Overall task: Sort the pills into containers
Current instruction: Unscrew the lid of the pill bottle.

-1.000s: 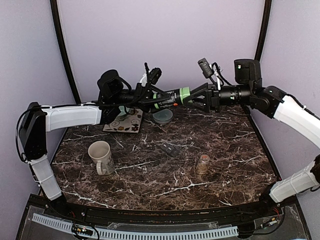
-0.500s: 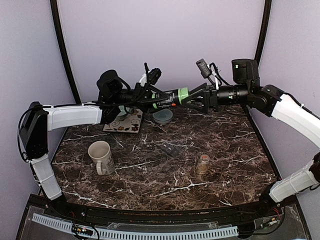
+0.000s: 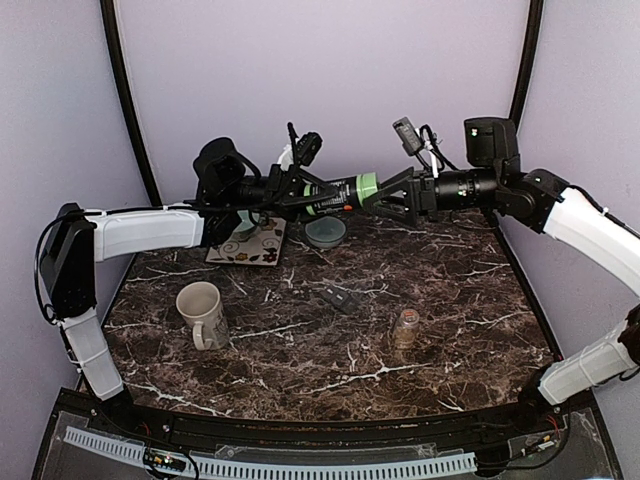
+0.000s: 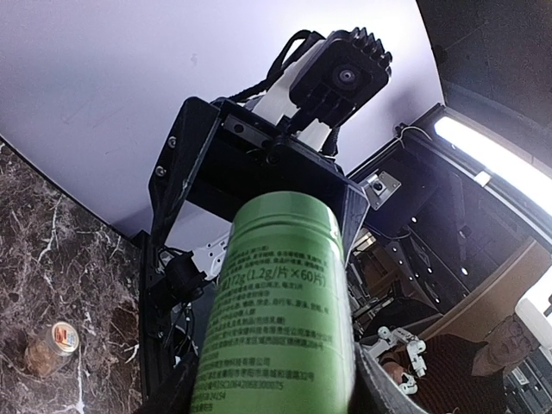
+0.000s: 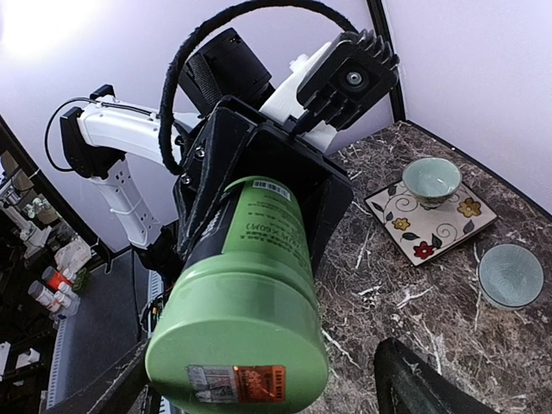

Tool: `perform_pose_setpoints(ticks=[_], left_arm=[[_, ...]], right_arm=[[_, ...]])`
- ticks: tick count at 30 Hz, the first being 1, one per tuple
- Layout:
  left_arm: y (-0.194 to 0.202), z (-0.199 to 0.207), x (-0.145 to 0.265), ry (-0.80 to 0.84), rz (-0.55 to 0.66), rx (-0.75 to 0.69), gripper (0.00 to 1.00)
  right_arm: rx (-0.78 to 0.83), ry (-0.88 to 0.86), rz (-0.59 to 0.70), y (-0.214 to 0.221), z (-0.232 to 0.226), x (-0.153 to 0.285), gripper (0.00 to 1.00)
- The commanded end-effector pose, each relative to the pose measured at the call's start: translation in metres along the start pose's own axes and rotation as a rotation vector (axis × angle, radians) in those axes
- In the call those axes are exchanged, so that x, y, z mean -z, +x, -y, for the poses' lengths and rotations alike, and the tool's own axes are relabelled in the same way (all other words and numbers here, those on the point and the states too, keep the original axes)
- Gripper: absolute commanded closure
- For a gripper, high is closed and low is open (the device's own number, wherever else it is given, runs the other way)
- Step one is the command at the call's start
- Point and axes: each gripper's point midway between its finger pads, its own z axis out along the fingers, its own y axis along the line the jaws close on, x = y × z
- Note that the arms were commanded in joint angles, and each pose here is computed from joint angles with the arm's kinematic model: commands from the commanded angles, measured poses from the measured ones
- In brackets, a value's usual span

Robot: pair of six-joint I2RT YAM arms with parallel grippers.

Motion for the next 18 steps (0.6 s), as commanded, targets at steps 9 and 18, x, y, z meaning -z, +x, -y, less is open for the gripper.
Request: perform_pose_setpoints(ticks=[9, 18], left_arm=[[-0.022, 0.012, 0.006, -0.037, 0.084, -0.141, 1.0], [-0.022, 0.006, 0.007, -0.073, 0.094, -0.186, 1.0]], right_arm=[[-0.182, -0.048, 0.088, -0.019, -0.012, 0.014, 0.12], [-0.439, -0.025, 0.088, -0.024, 0.0, 0.01, 0.13]])
